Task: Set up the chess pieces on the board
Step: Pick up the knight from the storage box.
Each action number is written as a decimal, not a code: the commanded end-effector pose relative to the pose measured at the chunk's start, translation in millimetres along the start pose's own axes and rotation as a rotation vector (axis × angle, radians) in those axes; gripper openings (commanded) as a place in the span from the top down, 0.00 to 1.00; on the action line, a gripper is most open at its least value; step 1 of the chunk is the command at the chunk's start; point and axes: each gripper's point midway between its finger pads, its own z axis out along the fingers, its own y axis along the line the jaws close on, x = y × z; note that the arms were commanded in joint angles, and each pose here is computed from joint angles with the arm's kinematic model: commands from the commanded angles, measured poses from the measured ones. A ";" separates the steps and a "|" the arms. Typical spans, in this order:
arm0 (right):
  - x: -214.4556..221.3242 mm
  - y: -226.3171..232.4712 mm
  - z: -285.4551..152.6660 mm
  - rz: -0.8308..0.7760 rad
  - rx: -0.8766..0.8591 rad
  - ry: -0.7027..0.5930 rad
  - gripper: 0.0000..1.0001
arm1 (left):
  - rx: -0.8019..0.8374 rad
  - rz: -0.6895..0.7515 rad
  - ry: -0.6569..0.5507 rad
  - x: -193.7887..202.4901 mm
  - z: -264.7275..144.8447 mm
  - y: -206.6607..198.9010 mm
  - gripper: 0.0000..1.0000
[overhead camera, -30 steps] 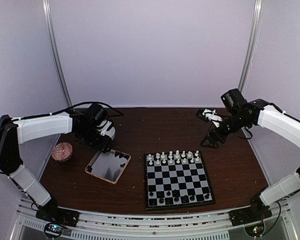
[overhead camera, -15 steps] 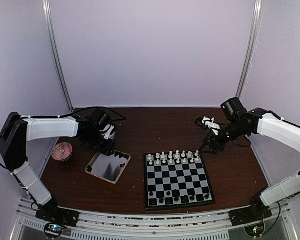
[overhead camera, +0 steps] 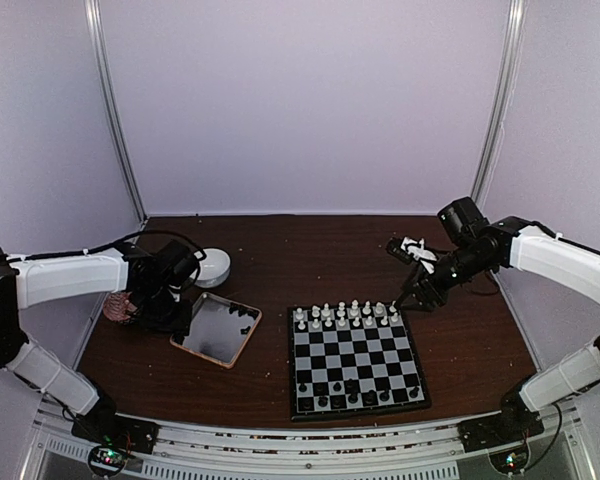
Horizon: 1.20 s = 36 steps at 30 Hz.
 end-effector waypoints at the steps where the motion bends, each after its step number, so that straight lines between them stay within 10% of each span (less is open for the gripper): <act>1: -6.1 4.7 -0.9 -0.012 -0.037 -0.009 0.41 | -0.021 -0.032 0.012 -4.5 9.1 -0.4 0.55; 36: -1.9 4.8 2.7 -0.002 -0.049 0.008 0.47 | 0.051 0.009 0.030 -27.1 50.7 -19.3 0.76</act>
